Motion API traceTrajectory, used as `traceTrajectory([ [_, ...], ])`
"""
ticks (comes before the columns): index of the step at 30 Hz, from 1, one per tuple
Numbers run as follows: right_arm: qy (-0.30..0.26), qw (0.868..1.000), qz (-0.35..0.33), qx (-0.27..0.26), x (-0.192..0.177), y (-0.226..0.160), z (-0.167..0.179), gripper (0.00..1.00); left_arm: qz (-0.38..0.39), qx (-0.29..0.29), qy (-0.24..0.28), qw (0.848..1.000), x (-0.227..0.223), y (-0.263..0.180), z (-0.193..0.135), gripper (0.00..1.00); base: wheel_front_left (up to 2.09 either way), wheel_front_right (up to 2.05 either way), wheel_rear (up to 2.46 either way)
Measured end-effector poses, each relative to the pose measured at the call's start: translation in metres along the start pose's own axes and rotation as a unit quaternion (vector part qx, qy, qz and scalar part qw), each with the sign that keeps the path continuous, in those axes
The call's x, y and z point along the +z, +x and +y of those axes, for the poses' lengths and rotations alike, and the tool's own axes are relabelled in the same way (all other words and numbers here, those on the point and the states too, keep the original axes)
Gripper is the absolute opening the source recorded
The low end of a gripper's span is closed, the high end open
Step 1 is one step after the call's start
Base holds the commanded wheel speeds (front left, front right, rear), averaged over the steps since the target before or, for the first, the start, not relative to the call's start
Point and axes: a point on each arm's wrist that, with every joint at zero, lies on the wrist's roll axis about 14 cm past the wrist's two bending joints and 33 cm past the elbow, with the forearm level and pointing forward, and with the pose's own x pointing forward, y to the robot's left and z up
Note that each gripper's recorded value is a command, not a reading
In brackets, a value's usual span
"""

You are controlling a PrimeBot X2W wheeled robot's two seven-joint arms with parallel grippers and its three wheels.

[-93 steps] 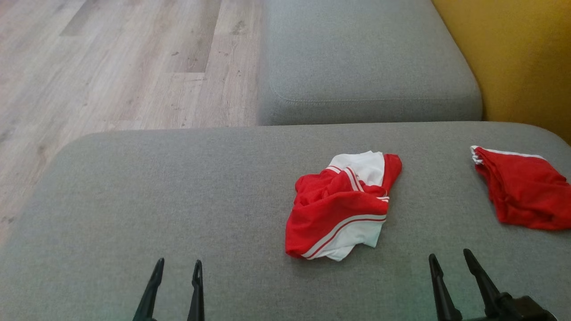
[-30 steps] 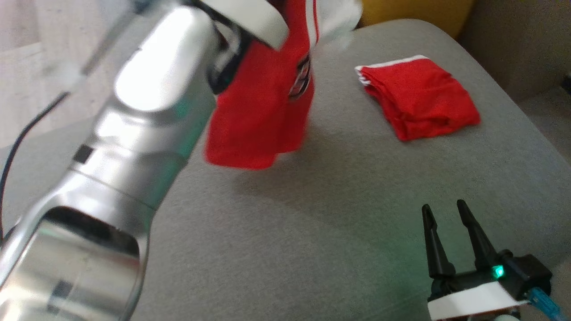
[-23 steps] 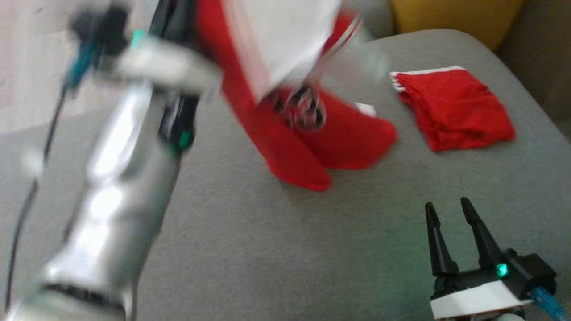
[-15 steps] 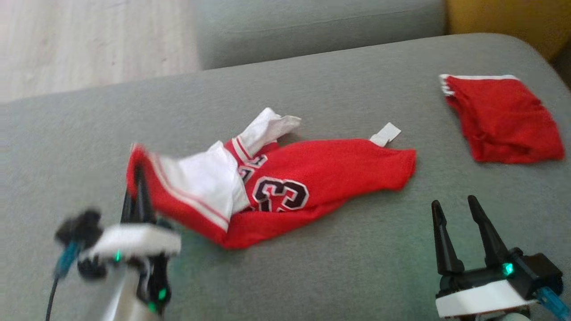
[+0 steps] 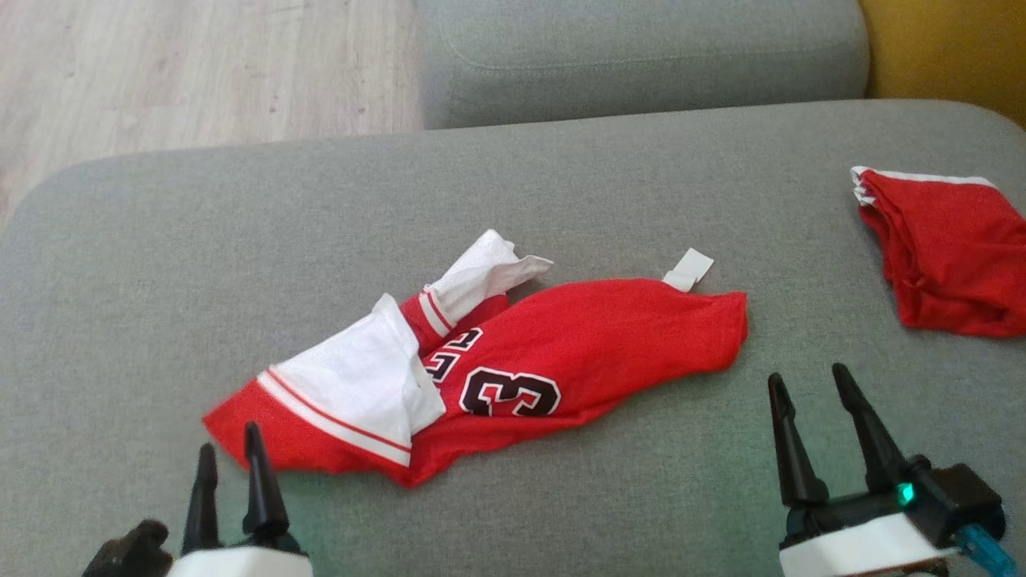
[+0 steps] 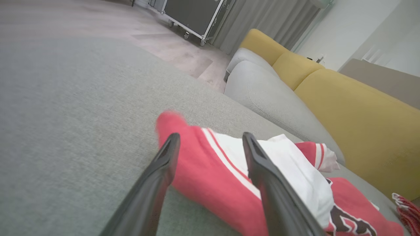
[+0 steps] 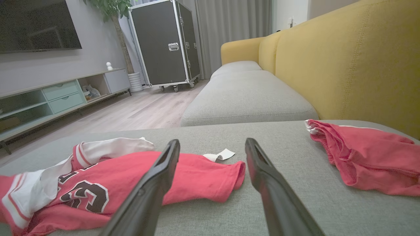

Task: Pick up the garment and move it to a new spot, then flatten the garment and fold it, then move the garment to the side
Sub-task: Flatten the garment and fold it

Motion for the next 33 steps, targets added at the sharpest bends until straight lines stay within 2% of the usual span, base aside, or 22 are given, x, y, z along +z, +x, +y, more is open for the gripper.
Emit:
traceTrajectory([
  [3, 0.002, 1.0, 0.003, 0.0, -0.002, -0.004, 0.002, 1.0, -0.017, -0.004, 0.048, 0.999, 0.012, -0.007, 0.0, 1.0, 0.0, 0.0, 0.0],
  [6, 0.003, 1.0, 0.007, 0.0, -0.004, -0.006, 0.002, 1.0, -0.044, -0.037, 0.113, 0.992, 0.032, -0.001, -0.016, 1.0, 0.0, 0.0, 0.0],
  [7, 0.004, 1.0, 0.011, 0.001, -0.007, -0.006, 0.003, 1.0, -0.04, -0.071, 0.167, 0.983, 0.036, 0.006, -0.028, 1.0, 0.0, 0.0, 0.0],
  [11, 0.007, 1.0, 0.019, 0.006, -0.012, -0.004, 0.006, 1.0, -0.015, -0.14, 0.266, 0.954, 0.054, 0.041, -0.066, 1.0, 0.0, 0.0, 0.0],
  [15, 0.006, 1.0, 0.025, 0.01, -0.015, 0.001, 0.006, 1.0, 0.027, -0.207, 0.34, 0.917, 0.068, 0.079, -0.125, 1.0, 0.0, 0.0, 0.0],
  [16, 0.006, 1.0, 0.025, 0.01, -0.015, 0.001, 0.006, 1.0, 0.027, -0.207, 0.34, 0.917, 0.068, 0.079, -0.125, 1.0, 0.0, 0.0, 0.0],
  [18, 0.004, 1.0, 0.024, 0.009, -0.015, 0.006, 0.004, 1.0, 0.07, -0.245, 0.377, 0.89, 0.058, 0.087, -0.155, 1.0, 0.0, 0.0, 0.0],
  [20, 0.002, 1.0, 0.026, 0.006, -0.016, 0.009, 0.0, 1.0, 0.129, -0.281, 0.411, 0.858, 0.036, 0.087, -0.177, 1.0, 0.0, 0.0, 0.0],
  [23, 0.002, 1.0, 0.031, 0.001, -0.019, 0.012, -0.004, 1.0, 0.208, -0.316, 0.448, 0.81, 0.004, 0.085, -0.192, 1.0, 0.0, 0.0, 0.0],
  [27, 0.003, 0.999, 0.037, -0.004, -0.023, 0.02, -0.008, 1.0, 0.276, -0.331, 0.489, 0.758, -0.024, 0.094, -0.195, 1.0, 0.0, 0.0, 0.0],
  [31, 0.0, 0.999, 0.037, -0.014, -0.024, 0.03, -0.017, 1.0, 0.306, -0.329, 0.547, 0.707, -0.041, 0.113, -0.187, 1.0, 0.0, 0.0, 0.0],
  [33, -0.001, 0.999, 0.04, -0.023, -0.026, 0.033, -0.024, 1.0, 0.323, -0.326, 0.562, 0.688, -0.05, 0.122, -0.183, 1.0, 0.0, 0.0, 0.0],
])
